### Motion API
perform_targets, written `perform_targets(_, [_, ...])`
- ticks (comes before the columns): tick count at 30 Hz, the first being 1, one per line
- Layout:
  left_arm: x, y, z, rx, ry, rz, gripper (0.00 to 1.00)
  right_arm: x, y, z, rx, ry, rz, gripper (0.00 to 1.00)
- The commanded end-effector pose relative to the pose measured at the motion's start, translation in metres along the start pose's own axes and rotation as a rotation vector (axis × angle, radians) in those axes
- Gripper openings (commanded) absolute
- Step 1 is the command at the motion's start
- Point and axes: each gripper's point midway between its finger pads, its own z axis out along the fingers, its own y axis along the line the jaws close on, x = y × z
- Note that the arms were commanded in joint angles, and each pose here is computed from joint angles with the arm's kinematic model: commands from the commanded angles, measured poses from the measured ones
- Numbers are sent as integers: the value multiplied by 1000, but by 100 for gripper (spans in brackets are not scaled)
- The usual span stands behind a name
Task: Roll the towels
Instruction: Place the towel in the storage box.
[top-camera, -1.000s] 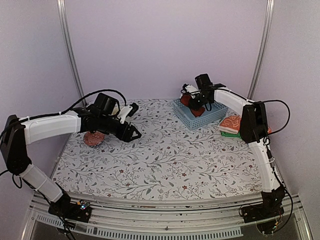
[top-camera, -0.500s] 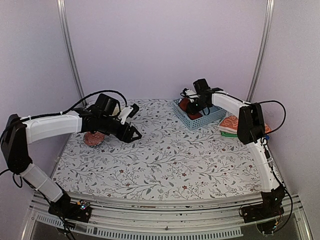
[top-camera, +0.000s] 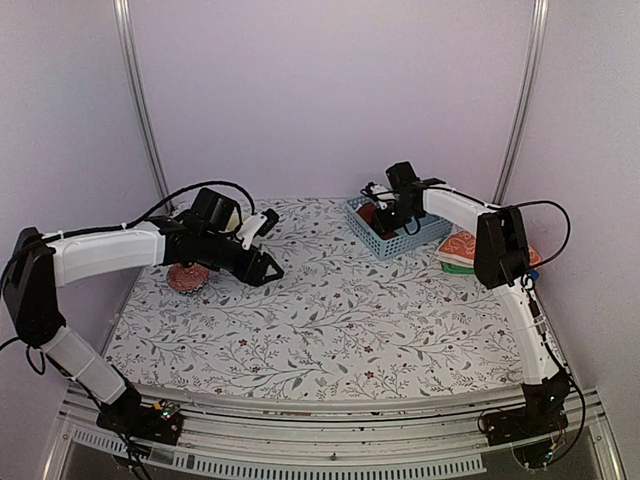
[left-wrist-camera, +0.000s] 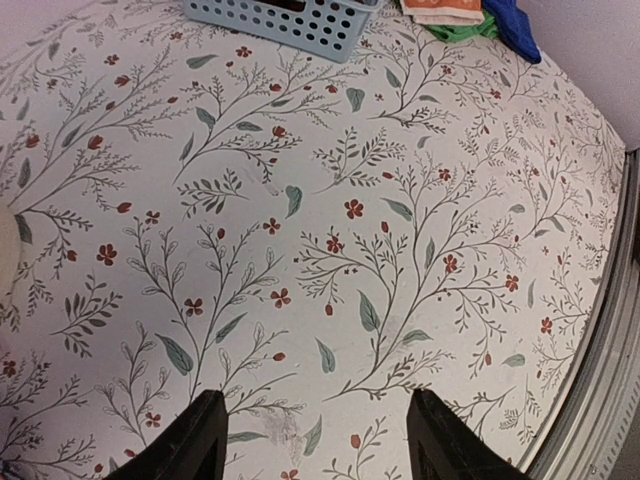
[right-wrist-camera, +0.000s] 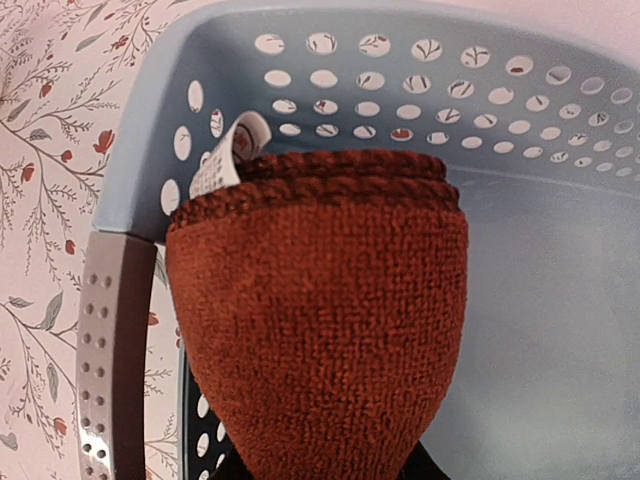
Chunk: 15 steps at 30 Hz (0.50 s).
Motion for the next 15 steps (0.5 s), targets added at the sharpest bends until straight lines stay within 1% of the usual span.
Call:
perform_targets(1, [-2,6,2,0,-6,4,63,-2,12,-6,-52,-2,40,12])
perform_targets(6, [-1,6,3,0,2,1,63,4,12,0,-58,10,41,15])
perform_targets(8, [-1,5,3,2,2,2,63,6,12,3,-59,16,39,18])
perform_targets(10, [-1,5,3,2,2,2,63,7,11,4,-59,18,38,26])
perform_targets(13, [-1,4,3,6,3,2,63,6,10,3,-55,15,32,36])
perform_targets(15, [-1,5,3,6,2,1,63,5,9,2,-49,12,26,39])
